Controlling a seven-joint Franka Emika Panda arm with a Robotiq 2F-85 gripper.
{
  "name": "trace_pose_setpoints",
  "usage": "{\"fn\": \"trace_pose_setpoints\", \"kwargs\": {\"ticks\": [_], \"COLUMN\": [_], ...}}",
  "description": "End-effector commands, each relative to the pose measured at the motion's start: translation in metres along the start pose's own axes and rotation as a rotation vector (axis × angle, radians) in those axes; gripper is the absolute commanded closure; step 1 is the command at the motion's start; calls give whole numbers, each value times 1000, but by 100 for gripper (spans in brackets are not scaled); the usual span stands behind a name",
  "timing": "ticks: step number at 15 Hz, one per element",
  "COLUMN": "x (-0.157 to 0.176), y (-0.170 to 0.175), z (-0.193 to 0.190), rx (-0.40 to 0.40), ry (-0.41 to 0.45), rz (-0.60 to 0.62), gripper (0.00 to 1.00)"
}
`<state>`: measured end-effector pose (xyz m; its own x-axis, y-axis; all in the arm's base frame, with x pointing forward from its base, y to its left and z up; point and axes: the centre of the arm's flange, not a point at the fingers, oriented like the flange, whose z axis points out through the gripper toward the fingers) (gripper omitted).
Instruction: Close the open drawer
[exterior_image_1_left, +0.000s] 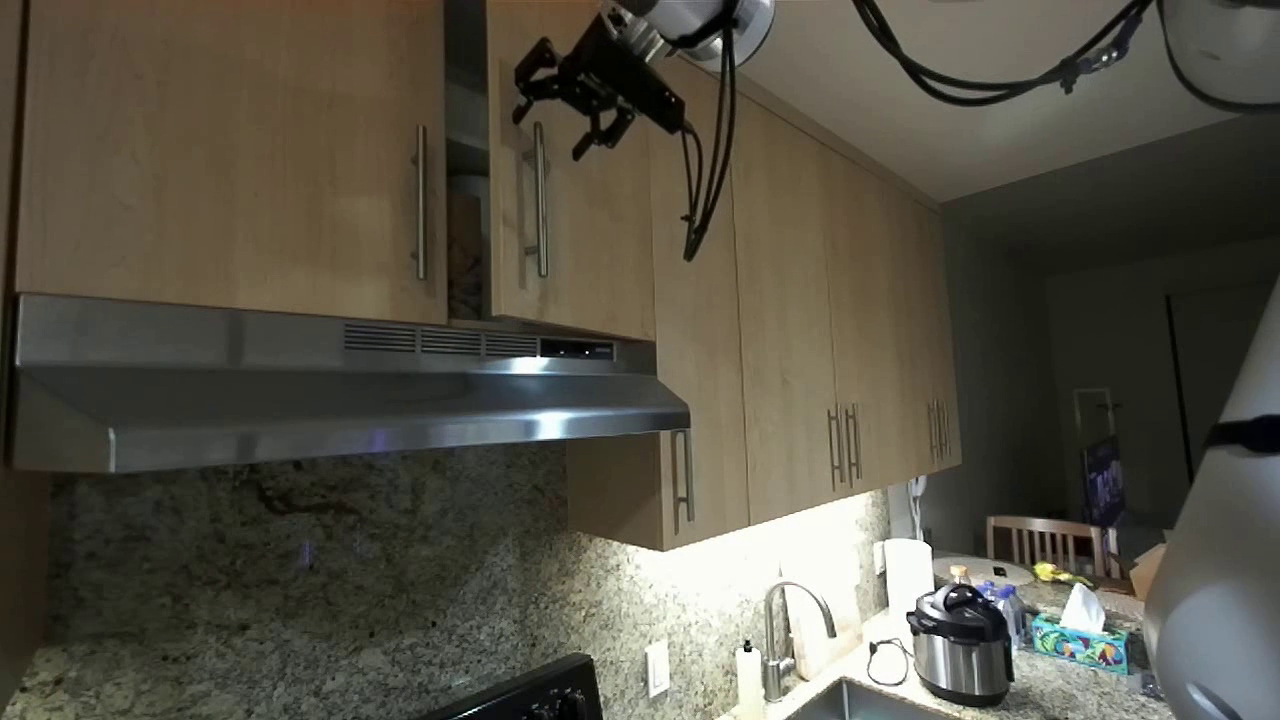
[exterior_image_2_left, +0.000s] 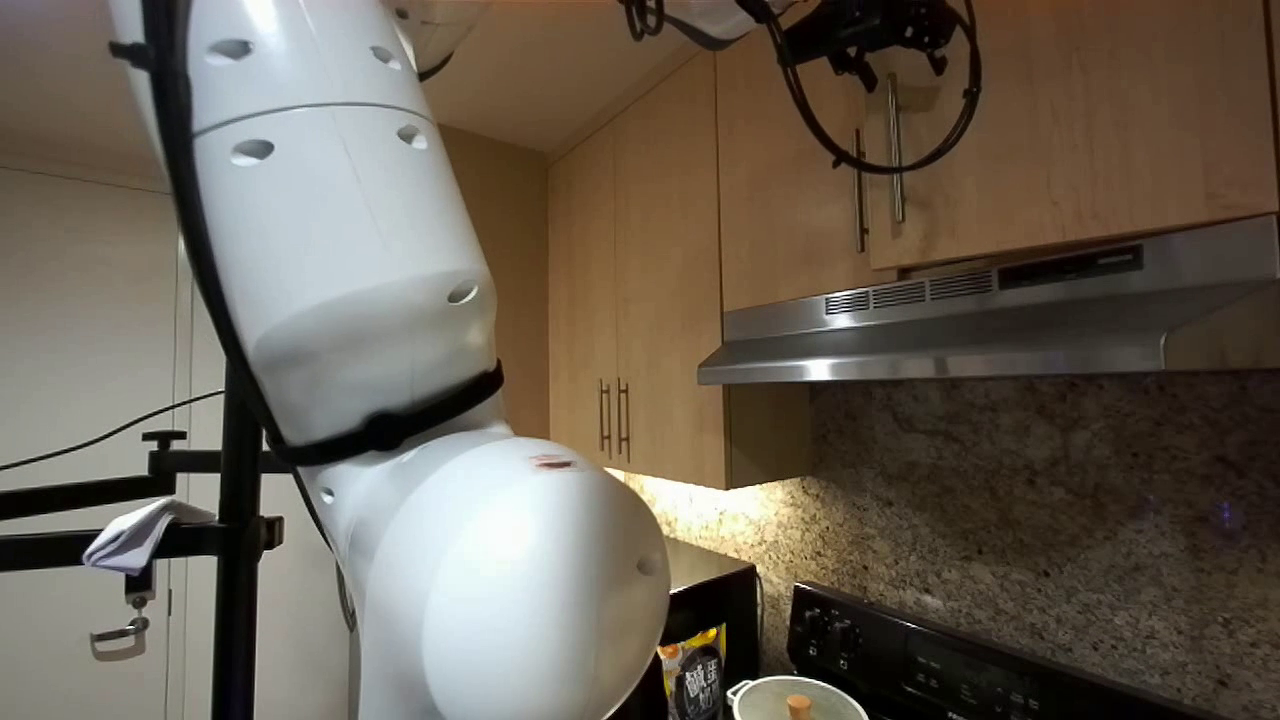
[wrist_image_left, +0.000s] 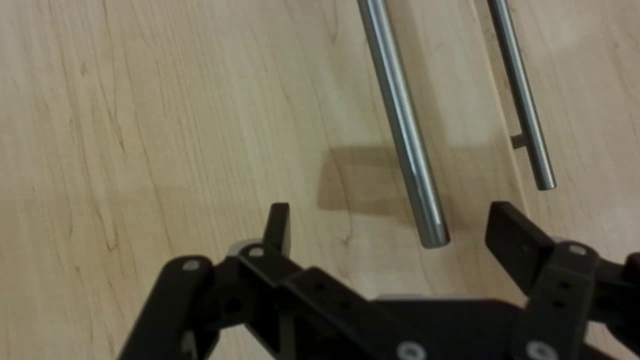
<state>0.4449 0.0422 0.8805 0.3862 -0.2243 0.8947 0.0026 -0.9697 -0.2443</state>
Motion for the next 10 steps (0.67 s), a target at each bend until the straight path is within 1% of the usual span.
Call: {"fn": "trace_pose_setpoints", "kwargs": {"ticks": [1, 3, 7, 10], "x": [1, 2, 6, 4], "y": [-10, -13, -13, -1], "z": [16, 19, 10, -2], "rx": [-4, 7, 16, -8], "ry": [1, -4, -5, -37], "rz": [36, 47, 42, 33], "gripper": [0, 0, 0, 0]}}
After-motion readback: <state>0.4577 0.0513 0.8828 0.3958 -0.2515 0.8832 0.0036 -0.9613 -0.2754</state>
